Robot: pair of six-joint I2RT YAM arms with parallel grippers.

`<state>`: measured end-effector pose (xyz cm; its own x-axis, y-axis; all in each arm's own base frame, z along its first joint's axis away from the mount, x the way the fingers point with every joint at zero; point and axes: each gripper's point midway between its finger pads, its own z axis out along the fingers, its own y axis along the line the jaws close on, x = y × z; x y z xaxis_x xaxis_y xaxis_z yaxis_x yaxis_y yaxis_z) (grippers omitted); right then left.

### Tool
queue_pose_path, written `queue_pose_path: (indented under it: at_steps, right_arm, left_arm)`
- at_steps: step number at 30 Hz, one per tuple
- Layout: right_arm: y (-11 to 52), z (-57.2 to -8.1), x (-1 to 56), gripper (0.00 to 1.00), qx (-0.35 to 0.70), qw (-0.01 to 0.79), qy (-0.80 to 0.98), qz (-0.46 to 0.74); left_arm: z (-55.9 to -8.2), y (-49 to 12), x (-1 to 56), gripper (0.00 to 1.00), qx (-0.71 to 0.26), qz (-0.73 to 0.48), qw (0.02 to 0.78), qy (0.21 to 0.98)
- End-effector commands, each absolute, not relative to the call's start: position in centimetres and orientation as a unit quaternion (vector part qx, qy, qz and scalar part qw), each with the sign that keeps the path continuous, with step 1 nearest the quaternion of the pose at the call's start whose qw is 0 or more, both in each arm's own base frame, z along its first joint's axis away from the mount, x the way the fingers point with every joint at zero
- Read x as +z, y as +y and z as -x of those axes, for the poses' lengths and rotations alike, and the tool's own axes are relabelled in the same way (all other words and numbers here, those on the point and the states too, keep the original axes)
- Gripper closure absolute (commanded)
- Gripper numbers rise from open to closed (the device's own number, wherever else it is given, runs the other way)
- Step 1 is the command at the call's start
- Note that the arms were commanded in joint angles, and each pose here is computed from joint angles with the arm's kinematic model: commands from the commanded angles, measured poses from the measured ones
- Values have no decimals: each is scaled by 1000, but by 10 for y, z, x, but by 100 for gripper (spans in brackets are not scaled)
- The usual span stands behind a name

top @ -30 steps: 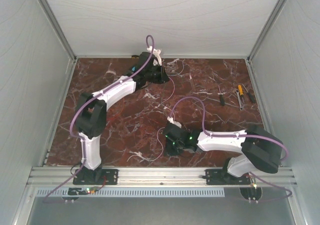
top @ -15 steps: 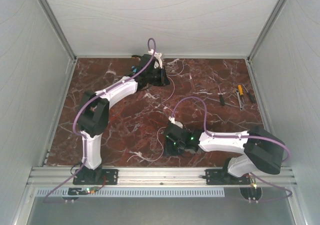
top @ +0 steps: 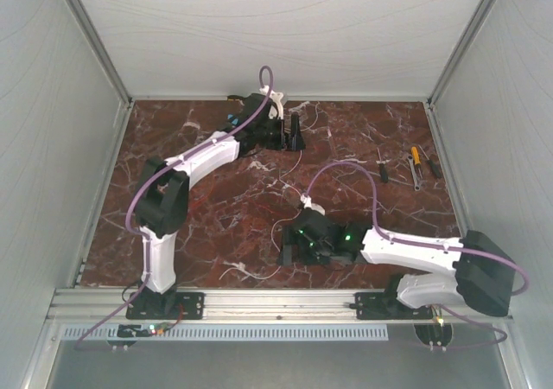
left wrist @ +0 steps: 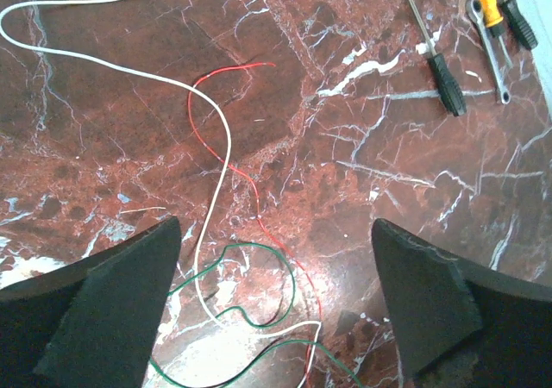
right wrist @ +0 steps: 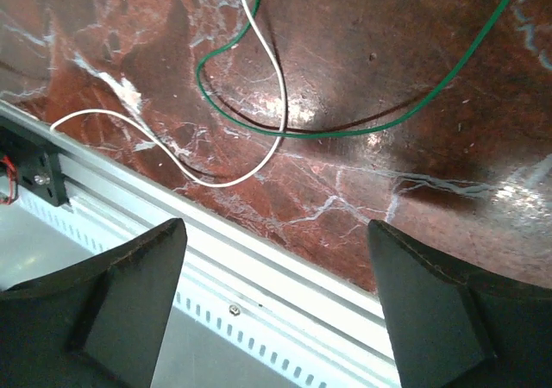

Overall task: Zip-tie the wires
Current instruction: Straighten the cable at the center of the board.

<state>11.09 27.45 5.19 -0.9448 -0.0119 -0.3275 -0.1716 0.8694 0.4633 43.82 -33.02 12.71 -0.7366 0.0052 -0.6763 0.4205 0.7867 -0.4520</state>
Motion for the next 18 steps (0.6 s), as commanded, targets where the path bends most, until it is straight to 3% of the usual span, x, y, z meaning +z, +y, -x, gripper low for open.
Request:
queue_pose_path:
  at_steps: [1,5,18]
  right_arm:
    - [274,-121,86,13,279,192,939,57]
    - [272,-128,116,7,312,223,921,69]
    - [232,-185,196,2,328,378,864,54]
  left_arm:
    - [-447,-341,180,2,-319,-138,392,852]
    - [-447,-339,197,0,-318,-139,405,846]
    - [-441,-301,287,0,-259,-128,487,824]
